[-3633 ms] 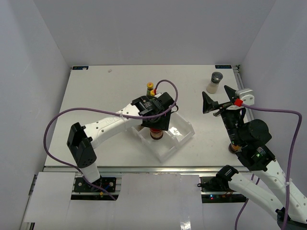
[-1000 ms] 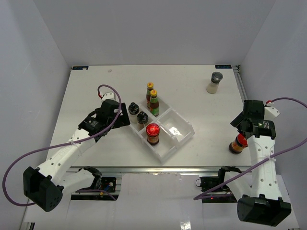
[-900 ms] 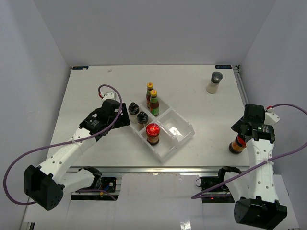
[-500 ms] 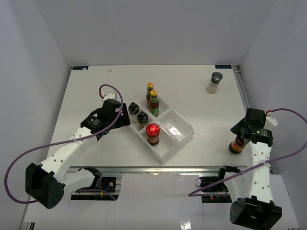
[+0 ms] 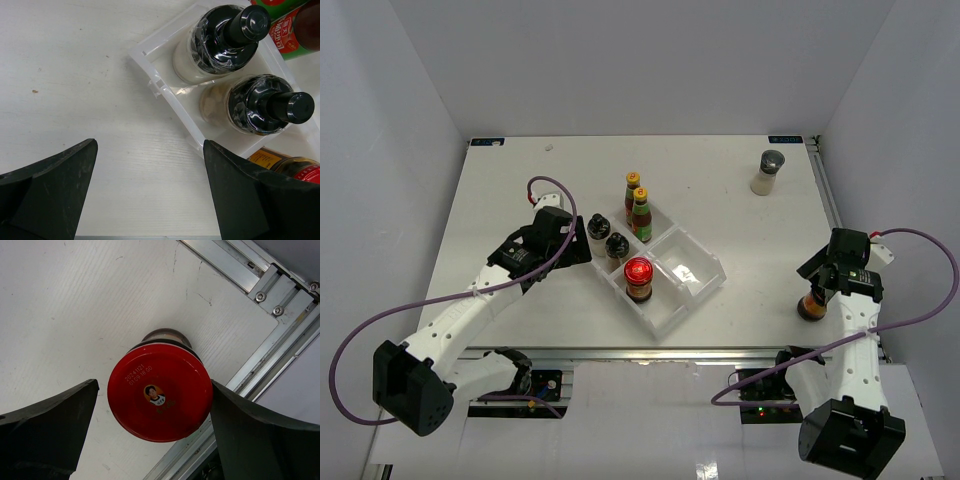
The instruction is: Organize the condiment bottles
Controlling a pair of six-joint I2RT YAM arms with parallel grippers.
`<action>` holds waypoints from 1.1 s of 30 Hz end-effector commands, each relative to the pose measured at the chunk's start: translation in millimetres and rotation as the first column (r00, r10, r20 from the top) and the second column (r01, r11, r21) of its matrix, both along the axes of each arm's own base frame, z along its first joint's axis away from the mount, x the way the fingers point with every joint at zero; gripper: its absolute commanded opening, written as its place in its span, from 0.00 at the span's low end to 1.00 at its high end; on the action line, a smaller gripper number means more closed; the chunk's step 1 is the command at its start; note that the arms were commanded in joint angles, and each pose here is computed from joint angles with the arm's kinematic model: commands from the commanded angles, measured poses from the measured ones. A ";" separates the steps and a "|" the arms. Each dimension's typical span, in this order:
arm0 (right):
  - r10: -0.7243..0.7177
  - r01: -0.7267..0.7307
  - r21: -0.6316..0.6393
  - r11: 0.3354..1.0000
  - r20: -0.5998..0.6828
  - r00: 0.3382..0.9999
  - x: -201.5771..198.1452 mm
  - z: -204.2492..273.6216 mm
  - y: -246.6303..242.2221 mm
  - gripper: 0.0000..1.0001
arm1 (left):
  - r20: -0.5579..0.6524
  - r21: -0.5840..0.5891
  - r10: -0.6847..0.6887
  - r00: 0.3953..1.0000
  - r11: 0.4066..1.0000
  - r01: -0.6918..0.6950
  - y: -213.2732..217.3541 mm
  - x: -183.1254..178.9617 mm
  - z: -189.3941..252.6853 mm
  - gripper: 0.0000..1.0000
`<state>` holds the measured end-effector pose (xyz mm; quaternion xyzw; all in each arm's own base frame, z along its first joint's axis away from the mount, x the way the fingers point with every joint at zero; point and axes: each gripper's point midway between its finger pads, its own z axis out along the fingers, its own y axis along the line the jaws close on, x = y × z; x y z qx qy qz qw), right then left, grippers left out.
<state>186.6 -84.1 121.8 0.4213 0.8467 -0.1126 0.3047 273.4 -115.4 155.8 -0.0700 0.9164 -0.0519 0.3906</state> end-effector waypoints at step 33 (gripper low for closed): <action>0.508 -0.485 -0.151 0.861 0.233 0.829 70.2 94.2 35.2 0.08 | 0.073 -0.028 -0.003 0.997 1.000 0.005 4.4 -2.1 18.7 0.98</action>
